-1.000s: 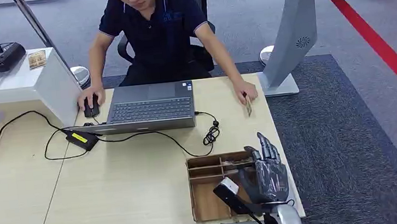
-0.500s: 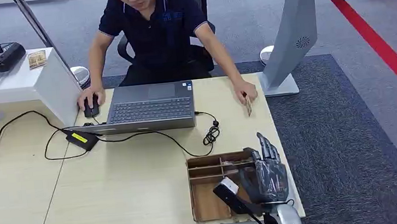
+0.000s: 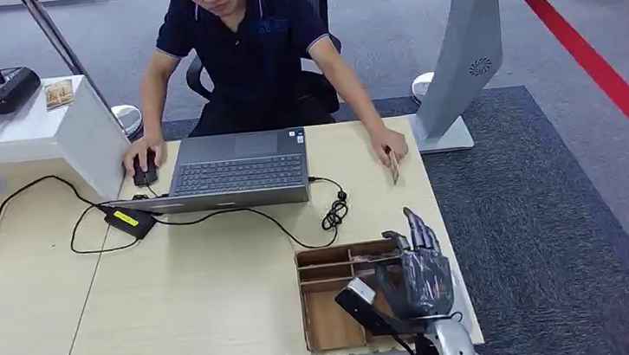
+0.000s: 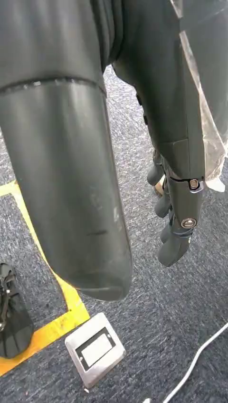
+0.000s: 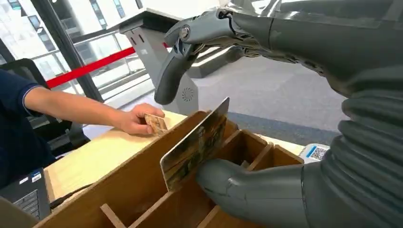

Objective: Pass the card to the sensor for recognition and then transmit it.

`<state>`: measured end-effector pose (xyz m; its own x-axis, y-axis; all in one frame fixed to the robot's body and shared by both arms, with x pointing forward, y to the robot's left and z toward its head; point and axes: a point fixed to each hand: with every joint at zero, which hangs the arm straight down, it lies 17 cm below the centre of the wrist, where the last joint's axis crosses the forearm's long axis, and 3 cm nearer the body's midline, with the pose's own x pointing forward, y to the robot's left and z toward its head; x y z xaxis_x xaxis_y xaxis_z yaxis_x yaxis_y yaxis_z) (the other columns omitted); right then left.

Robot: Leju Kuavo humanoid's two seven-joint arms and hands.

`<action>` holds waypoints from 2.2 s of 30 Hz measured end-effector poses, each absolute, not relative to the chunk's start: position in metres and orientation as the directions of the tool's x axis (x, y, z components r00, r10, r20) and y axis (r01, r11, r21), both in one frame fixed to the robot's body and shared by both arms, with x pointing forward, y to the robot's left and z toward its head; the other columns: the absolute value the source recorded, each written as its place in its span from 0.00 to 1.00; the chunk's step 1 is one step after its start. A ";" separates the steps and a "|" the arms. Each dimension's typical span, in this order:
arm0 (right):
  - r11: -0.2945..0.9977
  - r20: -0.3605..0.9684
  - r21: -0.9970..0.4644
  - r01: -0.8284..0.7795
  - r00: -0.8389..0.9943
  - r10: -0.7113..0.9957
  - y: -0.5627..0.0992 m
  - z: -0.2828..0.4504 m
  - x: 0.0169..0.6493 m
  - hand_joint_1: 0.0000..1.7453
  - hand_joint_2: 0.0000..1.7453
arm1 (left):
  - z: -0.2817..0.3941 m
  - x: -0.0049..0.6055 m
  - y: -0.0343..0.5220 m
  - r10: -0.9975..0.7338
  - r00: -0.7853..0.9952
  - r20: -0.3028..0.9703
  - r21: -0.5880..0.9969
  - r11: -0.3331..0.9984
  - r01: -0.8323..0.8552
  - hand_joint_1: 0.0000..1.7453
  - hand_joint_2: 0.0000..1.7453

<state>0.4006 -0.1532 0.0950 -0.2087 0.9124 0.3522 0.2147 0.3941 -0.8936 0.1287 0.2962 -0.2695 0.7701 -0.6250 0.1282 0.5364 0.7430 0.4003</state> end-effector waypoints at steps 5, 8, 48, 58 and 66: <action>0.396 0.354 -0.893 0.214 -0.211 0.911 -0.152 0.095 0.401 0.43 1.00 | -0.269 0.129 0.296 -0.625 0.770 0.128 0.400 0.743 0.537 0.00 0.00; 0.397 0.354 -0.893 0.214 -0.211 0.911 -0.152 0.096 0.401 0.46 1.00 | -0.269 0.129 0.296 -0.625 0.770 0.128 0.400 0.743 0.537 0.00 0.00; 0.397 0.335 -0.872 0.286 -0.243 0.910 -0.151 0.123 0.395 1.00 1.00 | -0.270 0.127 0.296 -0.613 0.780 0.127 0.395 0.753 0.527 0.00 0.00; 0.434 0.348 -0.729 0.529 -0.259 0.901 -0.179 0.231 0.374 1.00 1.00 | -0.270 0.124 0.301 -0.589 0.799 0.120 0.398 0.766 0.505 0.00 0.00; 0.483 0.383 -0.636 0.602 -0.297 0.875 -0.196 0.278 0.358 1.00 1.00 | -0.270 0.124 0.302 -0.588 0.800 0.119 0.399 0.766 0.504 0.00 0.00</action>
